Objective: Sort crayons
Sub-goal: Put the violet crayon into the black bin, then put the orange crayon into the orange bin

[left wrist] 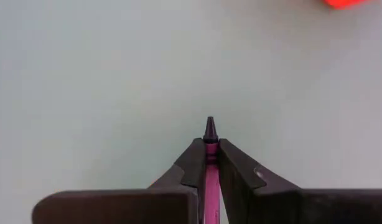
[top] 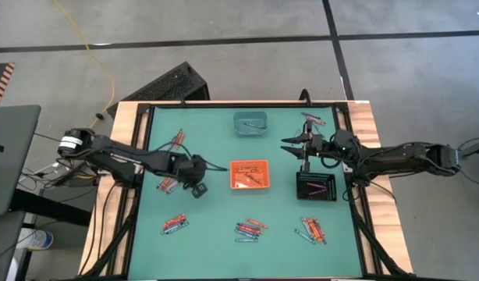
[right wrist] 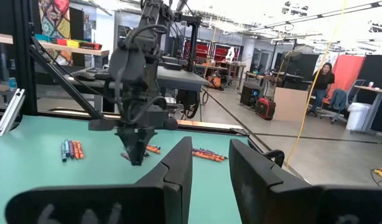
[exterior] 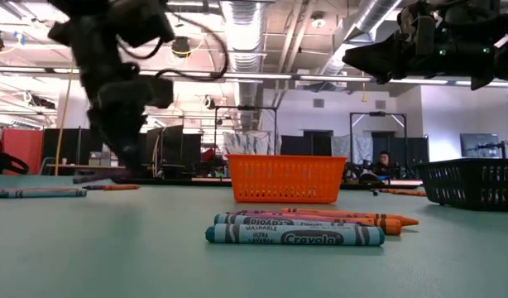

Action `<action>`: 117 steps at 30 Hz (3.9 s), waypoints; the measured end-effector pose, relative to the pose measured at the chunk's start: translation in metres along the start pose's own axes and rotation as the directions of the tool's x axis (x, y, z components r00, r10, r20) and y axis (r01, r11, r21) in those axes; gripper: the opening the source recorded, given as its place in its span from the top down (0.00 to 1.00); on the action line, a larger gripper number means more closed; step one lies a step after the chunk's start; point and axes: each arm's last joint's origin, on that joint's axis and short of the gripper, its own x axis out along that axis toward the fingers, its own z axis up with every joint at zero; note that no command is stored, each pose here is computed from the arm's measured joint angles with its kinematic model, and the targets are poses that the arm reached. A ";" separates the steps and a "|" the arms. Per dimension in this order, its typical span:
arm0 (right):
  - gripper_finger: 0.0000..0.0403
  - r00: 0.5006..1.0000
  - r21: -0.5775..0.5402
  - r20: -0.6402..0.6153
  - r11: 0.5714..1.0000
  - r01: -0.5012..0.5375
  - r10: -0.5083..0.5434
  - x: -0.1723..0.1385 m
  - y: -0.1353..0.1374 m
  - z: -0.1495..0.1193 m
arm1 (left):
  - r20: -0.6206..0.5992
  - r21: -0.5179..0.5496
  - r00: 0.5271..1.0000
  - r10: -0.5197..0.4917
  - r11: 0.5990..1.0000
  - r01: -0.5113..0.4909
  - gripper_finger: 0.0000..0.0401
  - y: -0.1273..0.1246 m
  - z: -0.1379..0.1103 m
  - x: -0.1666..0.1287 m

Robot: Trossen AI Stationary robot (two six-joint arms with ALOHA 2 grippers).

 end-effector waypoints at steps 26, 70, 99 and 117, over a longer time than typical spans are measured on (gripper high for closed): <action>0.73 0.978 -0.051 -0.020 0.978 0.204 -0.205 -0.002 -0.007 0.000 | 0.524 0.490 0.620 -0.583 0.803 0.340 0.95 -0.051 0.138 0.038; 0.73 0.456 -0.184 -0.307 0.522 0.833 -0.836 -0.063 -0.019 -0.006 | 0.486 0.691 0.587 -0.648 0.696 0.196 0.95 -0.159 0.260 0.146; 0.73 0.463 -0.181 -0.307 0.529 0.829 -0.831 -0.063 -0.018 -0.006 | 0.173 0.700 0.980 -0.095 0.712 -0.054 0.70 -0.103 0.248 0.005; 0.73 0.588 -0.122 -0.329 0.650 0.750 -0.739 -0.059 -0.015 -0.006 | 0.089 0.288 0.980 0.175 0.938 -0.194 0.70 0.029 0.135 -0.075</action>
